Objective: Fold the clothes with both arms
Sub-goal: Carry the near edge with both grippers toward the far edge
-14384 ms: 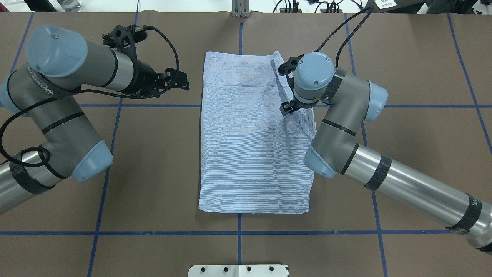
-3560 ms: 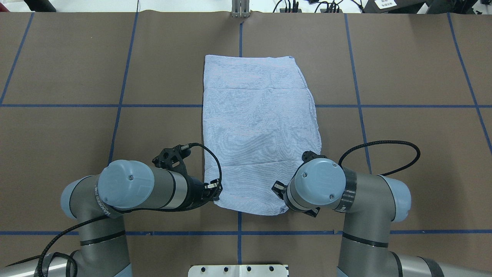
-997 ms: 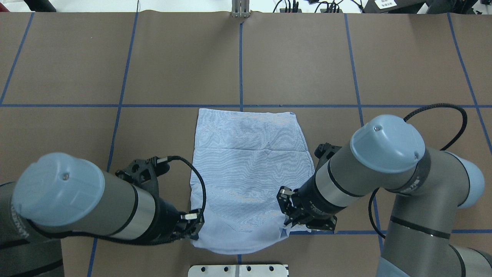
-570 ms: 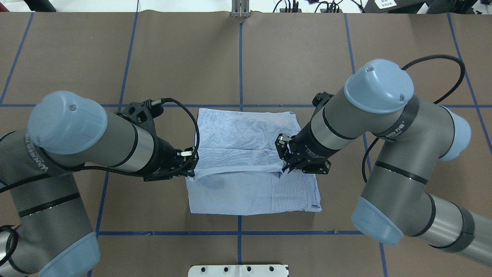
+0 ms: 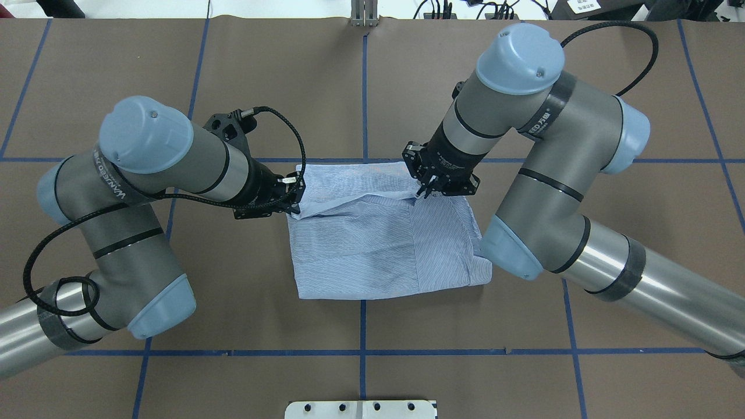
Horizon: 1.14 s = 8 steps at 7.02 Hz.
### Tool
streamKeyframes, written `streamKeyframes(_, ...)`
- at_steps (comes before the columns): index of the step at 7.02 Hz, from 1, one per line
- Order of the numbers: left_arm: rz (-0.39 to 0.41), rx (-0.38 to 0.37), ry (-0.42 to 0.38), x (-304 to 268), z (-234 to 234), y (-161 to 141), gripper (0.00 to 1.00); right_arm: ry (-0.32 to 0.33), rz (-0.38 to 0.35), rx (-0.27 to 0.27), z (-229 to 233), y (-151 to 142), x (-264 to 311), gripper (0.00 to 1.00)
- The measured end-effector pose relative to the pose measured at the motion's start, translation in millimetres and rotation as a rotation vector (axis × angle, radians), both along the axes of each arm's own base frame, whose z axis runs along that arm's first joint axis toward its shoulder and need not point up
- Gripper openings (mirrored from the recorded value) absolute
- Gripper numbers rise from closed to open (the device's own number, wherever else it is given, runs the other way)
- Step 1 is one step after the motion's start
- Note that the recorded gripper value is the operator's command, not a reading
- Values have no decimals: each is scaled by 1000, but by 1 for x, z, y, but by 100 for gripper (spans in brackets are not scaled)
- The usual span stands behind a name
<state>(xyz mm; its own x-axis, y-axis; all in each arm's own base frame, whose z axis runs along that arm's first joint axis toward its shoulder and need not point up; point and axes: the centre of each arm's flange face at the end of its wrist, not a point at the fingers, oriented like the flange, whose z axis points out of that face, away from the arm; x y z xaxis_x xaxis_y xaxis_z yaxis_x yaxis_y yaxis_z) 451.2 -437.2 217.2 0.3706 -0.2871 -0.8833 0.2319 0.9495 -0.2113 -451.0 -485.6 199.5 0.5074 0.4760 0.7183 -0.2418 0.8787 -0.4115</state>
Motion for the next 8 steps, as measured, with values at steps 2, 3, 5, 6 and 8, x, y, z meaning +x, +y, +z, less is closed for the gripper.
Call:
streamKeyframes(2,-14,-8,-13,10,3,-19,0,23,-6,19,1,-26,-8,0)
streamKeyframes(3,-16,-15,-25,16,8,-24,0,32,-8,28,3,-41,-17,0)
streamKeyframes(5,-18,-23,-38,25,23,-32,0,21,-4,57,17,-66,-38,0)
streamKeyframes(6,-19,-23,-39,30,29,-36,0,19,1,69,26,-73,-45,0)
streamKeyframes(8,-20,-16,-29,44,46,-46,0,28,15,84,26,-85,-54,0)
